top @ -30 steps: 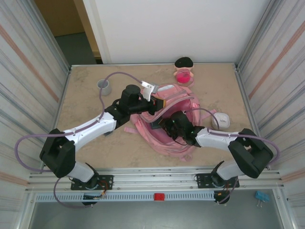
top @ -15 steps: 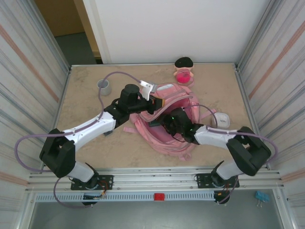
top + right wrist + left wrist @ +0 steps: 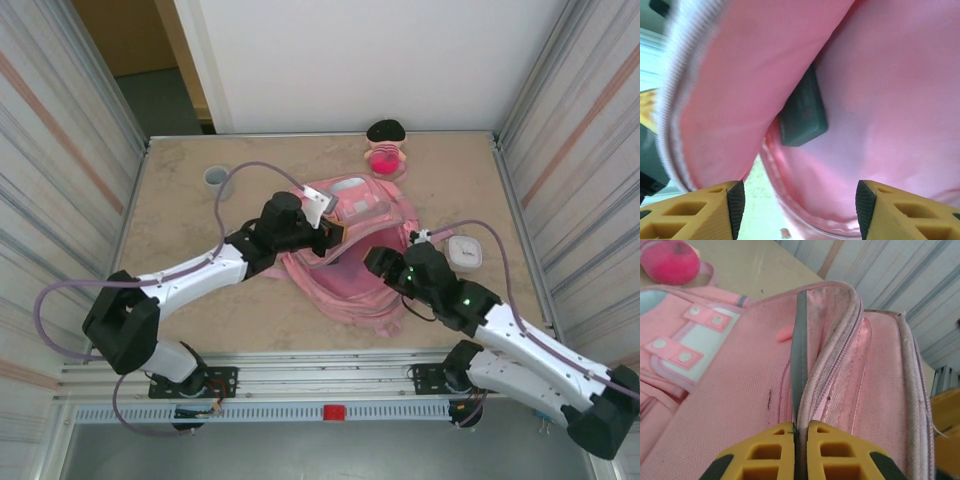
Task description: Pack books, pencil case, and school supplies into a backpack
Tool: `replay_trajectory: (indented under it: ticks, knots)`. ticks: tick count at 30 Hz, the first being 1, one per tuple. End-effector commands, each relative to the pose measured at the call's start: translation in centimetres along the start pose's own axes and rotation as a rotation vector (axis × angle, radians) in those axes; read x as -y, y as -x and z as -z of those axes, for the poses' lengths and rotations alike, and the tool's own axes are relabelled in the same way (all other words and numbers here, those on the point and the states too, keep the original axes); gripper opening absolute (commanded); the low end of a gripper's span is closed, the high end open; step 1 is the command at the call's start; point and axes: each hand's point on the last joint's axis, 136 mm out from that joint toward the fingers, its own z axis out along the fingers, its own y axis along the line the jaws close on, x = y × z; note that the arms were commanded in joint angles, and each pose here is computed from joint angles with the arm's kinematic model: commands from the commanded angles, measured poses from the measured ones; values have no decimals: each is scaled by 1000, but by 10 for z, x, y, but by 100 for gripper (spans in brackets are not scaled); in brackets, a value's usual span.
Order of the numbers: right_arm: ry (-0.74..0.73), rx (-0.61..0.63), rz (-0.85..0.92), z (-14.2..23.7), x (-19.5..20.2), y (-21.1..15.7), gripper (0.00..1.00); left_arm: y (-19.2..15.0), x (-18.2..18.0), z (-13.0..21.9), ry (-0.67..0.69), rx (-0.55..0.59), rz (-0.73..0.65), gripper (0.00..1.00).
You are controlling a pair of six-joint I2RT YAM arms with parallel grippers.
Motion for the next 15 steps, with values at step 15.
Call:
replay_trajectory:
  ticks: [15]
  knots:
    - [-17, 97, 90, 36, 19, 16, 63, -130, 3, -45, 109, -395, -78, 41]
